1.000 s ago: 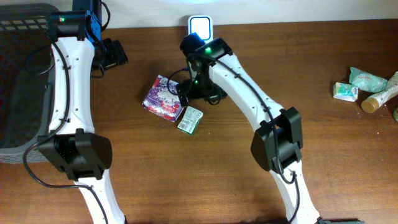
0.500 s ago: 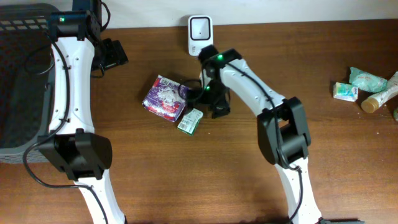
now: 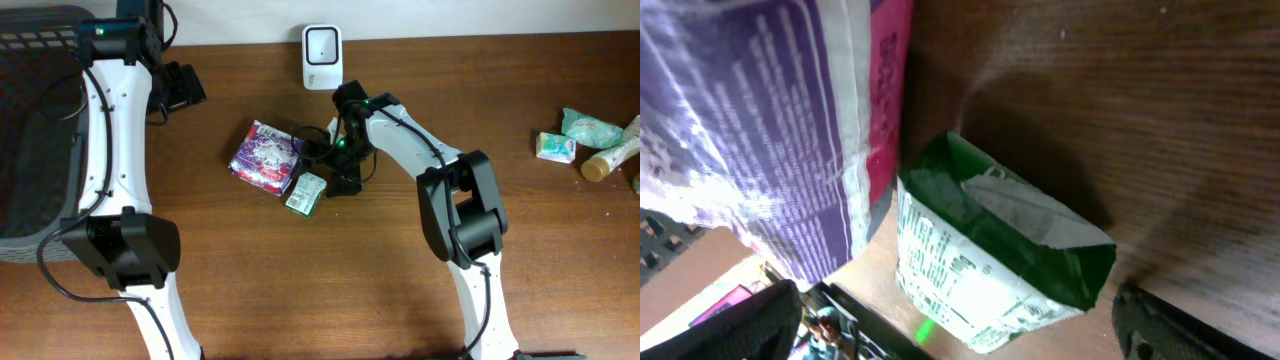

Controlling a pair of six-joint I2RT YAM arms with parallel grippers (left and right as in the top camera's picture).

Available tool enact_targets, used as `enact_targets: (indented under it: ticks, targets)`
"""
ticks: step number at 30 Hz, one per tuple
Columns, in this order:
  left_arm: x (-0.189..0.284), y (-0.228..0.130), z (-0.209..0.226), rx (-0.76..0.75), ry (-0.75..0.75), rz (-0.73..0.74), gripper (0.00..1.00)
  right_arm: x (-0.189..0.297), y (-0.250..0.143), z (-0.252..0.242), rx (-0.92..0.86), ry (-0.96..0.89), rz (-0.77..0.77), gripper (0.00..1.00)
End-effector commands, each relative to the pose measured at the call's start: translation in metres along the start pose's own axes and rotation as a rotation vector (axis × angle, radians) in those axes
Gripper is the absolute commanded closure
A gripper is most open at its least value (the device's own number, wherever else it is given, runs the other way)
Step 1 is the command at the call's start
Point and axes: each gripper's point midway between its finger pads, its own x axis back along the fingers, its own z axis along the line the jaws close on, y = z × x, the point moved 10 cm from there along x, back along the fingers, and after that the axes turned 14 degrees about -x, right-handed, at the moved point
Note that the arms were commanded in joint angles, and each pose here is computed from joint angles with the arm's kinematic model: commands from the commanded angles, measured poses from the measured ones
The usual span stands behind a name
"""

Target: Scan the item barcode

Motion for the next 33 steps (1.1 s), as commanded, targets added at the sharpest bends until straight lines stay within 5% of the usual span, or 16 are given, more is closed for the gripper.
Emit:
enact_targets:
  ticks: [1,13,16,27,33]
  targets:
    - [-0.007,0.0,0.0,0.01,0.004,0.017,0.01,-0.016,0.003,-0.015,-0.123,-0.119,-0.069,0.14]
    - [-0.007,0.0,0.0,0.01,0.004,0.017,0.01,-0.047,0.0,-0.008,-0.041,-0.166,-0.186,0.42]
    - [-0.007,0.0,0.0,0.01,0.004,0.017,0.01,-0.047,0.0,-0.01,-0.04,-0.195,-0.21,0.6]
    - [-0.007,0.0,0.0,0.01,0.004,0.017,0.01,-0.017,-0.006,0.008,0.163,-0.211,-0.224,0.62]
    - [-0.007,0.0,0.0,0.01,0.004,0.017,0.01,0.037,-0.018,0.016,0.188,-0.535,-0.423,0.67]
